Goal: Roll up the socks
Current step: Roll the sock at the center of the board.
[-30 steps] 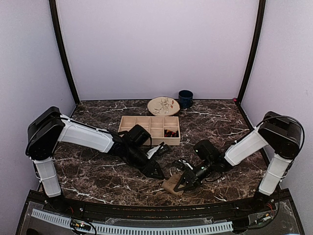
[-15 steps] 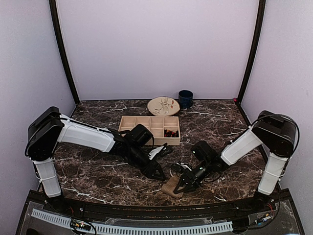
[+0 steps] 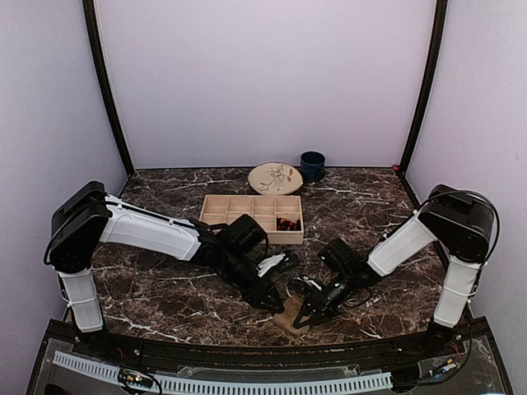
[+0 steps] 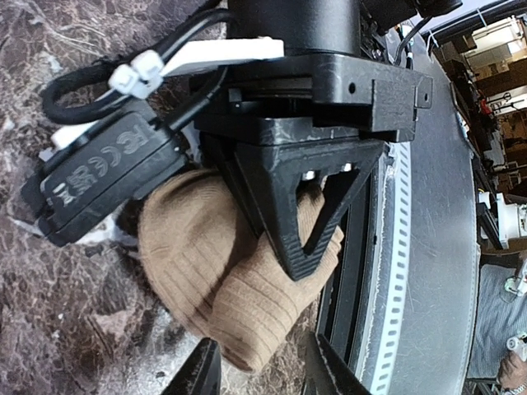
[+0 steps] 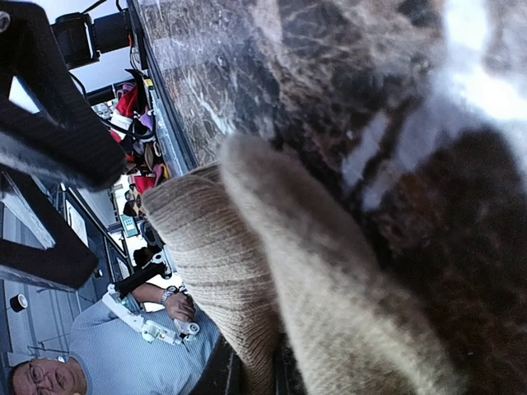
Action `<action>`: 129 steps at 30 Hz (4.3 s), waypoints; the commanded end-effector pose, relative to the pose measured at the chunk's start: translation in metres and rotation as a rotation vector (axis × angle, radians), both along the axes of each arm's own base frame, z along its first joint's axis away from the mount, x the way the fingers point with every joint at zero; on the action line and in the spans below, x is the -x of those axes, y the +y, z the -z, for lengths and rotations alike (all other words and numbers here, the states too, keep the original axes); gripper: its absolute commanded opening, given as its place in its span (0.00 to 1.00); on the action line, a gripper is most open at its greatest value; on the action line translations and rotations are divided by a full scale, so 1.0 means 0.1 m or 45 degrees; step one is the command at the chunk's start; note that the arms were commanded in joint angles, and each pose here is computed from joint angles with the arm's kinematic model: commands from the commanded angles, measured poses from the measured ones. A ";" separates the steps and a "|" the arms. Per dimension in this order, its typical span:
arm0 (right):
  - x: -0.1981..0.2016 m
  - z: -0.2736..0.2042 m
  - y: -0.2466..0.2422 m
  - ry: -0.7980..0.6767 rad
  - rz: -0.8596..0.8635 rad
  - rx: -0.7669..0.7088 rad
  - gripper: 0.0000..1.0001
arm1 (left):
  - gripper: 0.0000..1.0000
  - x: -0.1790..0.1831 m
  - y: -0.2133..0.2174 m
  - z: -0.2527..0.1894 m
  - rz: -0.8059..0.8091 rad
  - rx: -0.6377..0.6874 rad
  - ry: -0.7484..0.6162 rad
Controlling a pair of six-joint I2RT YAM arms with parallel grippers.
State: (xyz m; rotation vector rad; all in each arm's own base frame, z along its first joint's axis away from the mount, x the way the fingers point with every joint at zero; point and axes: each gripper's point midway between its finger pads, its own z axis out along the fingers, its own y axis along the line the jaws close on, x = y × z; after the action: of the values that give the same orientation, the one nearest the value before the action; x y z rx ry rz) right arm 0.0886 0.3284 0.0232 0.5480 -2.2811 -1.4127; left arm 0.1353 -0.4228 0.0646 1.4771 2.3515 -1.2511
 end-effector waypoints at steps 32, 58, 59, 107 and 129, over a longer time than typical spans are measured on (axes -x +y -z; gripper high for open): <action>-0.08 0.13 -0.02 -0.044 0.040 0.073 0.15 | 0.39 0.36 0.04 0.42 0.121 -0.212 -0.106; -0.09 0.23 -0.11 -0.075 0.061 0.156 0.33 | 0.12 0.57 0.36 1.20 0.114 -0.528 -0.094; -0.10 0.22 -0.11 -0.081 0.064 0.157 0.34 | 0.11 0.58 0.38 1.22 0.111 -0.536 -0.084; -0.42 -0.77 -0.68 -1.372 0.326 0.428 0.47 | 0.11 0.53 0.36 1.21 0.102 -0.613 0.048; 0.10 -0.52 -0.20 -1.781 -0.038 0.561 0.55 | 0.11 0.45 0.37 1.15 0.094 -0.580 0.120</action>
State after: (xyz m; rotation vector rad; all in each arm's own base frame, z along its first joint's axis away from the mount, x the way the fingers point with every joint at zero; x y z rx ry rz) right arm 0.0778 0.2959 0.0698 1.6851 -3.3529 -0.3488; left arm 0.1043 -0.4572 0.0215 1.6330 2.4280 -1.2055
